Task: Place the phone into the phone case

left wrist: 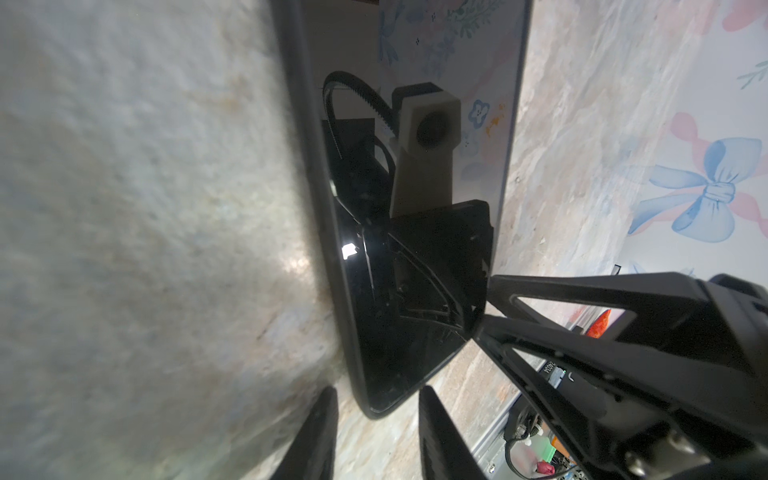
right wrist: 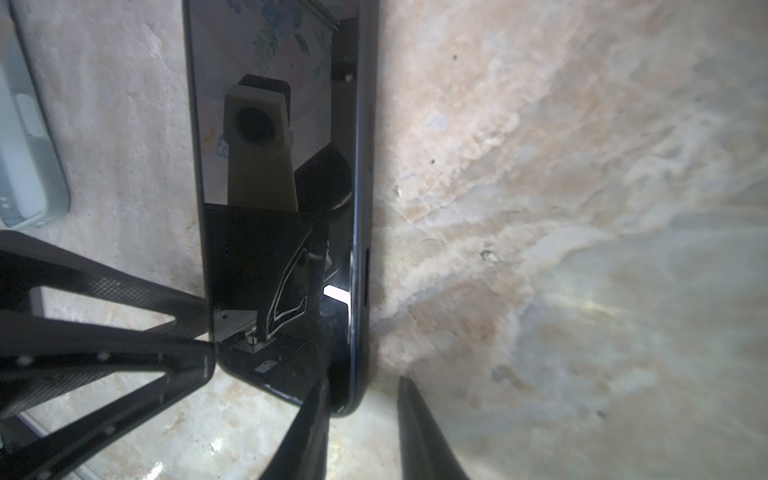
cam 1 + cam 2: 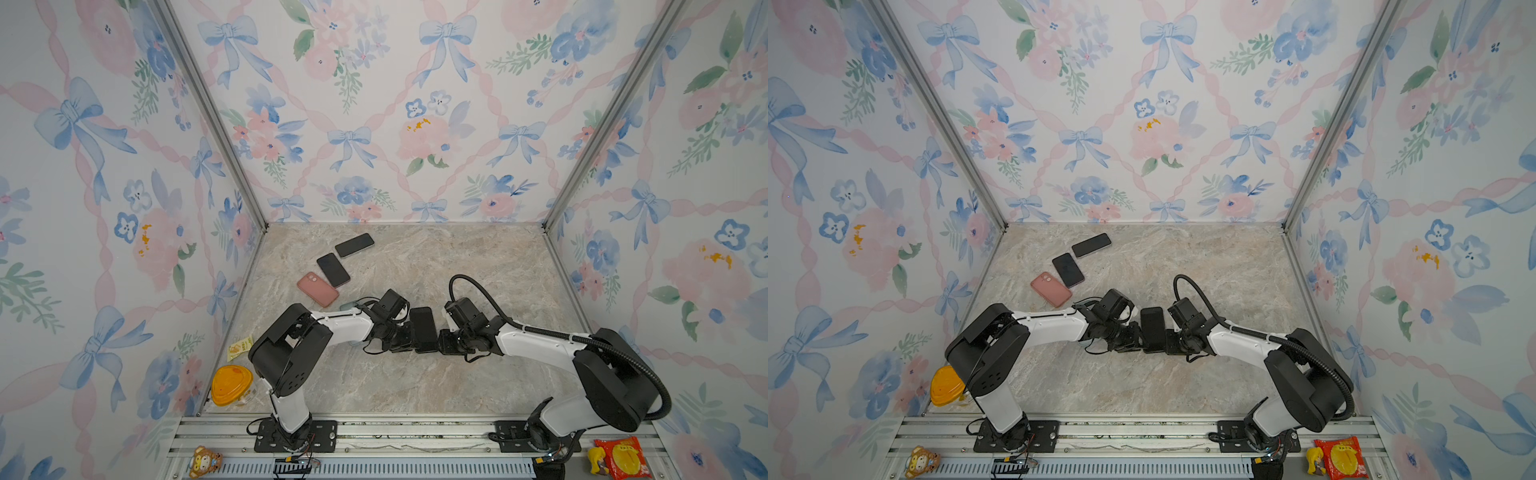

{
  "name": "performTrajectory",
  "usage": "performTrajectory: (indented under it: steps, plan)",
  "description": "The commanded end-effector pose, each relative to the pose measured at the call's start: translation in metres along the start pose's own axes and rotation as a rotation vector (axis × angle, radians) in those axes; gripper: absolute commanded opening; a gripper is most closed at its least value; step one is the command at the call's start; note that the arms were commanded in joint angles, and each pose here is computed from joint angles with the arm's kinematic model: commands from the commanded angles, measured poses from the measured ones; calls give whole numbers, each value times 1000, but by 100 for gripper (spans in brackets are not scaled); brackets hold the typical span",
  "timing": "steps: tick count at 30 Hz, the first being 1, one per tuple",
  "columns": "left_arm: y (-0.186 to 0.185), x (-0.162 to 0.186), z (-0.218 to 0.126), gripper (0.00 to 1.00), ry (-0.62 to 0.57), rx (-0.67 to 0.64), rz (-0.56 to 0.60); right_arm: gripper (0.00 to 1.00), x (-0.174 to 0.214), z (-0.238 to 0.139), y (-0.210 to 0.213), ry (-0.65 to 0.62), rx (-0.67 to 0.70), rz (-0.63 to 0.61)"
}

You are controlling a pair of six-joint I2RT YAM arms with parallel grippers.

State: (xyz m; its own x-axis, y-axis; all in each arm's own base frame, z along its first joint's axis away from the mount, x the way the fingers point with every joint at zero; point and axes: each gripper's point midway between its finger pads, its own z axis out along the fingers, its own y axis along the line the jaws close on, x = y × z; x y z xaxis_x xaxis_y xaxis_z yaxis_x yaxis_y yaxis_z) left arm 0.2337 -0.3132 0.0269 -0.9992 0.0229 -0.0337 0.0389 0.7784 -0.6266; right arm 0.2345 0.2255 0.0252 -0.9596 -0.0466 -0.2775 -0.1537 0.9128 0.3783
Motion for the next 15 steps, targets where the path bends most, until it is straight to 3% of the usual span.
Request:
performTrajectory:
  steps: [1,15]
  plan:
    - [13,4,8,34,26,-48,-26,31,4,9,-3,17,-12,5]
    - [11,3,18,28,35,-25,-26,25,8,16,1,28,-44,11]
